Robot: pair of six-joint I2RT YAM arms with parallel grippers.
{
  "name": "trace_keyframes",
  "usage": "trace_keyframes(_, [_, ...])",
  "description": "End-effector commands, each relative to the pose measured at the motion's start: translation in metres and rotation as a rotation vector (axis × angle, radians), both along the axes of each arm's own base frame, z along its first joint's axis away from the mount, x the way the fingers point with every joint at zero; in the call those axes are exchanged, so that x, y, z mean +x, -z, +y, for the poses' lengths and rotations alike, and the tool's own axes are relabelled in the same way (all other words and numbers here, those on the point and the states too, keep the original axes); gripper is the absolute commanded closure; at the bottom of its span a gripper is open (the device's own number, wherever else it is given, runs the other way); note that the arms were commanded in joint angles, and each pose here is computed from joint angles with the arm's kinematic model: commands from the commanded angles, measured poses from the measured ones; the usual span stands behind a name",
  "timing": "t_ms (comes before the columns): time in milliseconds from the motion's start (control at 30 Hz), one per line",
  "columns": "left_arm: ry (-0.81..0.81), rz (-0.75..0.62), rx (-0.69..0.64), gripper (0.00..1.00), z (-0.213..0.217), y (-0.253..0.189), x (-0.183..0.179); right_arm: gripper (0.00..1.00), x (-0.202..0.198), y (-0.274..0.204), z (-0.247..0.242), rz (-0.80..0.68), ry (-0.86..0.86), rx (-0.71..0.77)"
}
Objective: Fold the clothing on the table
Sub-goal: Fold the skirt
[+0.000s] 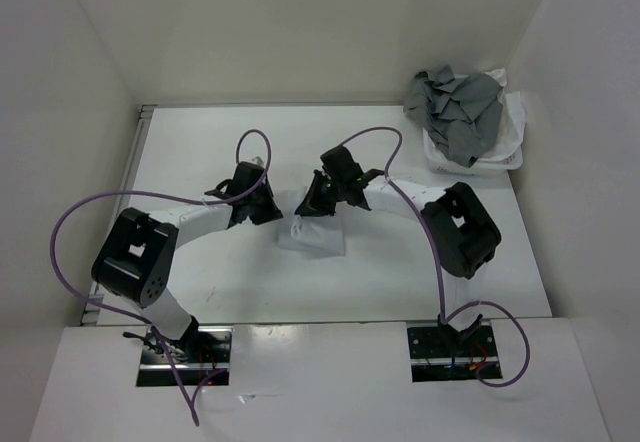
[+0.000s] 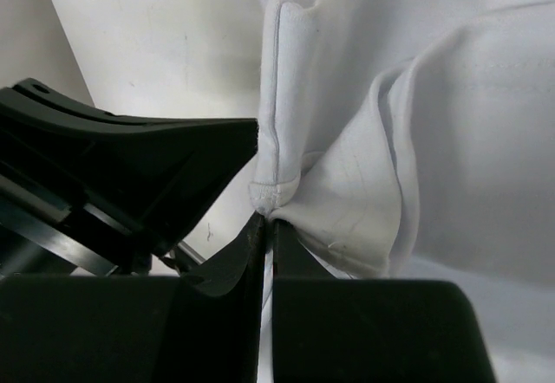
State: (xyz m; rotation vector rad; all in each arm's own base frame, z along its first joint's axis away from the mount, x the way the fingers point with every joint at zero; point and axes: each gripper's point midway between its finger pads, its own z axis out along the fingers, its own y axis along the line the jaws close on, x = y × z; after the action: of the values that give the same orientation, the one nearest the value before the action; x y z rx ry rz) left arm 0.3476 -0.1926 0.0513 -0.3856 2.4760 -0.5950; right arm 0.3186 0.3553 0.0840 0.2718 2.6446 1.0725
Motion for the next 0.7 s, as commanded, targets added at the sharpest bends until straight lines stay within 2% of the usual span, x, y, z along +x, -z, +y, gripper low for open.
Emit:
trace_keyframes(0, [0.009,0.020,0.000,1.00,0.000,0.013,-0.002,1.00,0.014,-0.013,0.020,-0.066,-0.039,0.056])
trace_keyframes(367, [0.014,0.101,0.010,1.00,0.000,0.053,-0.010,1.00,0.009,-0.009,0.028,-0.068,-0.069,0.057])
trace_keyframes(533, [0.013,0.116,0.001,1.00,-0.001,0.058,-0.014,1.00,-0.003,-0.013,0.043,-0.077,-0.126,0.085])
trace_keyframes(667, [0.013,0.116,0.001,1.00,-0.001,0.058,-0.014,1.00,0.003,-0.008,0.044,-0.075,-0.108,0.060])
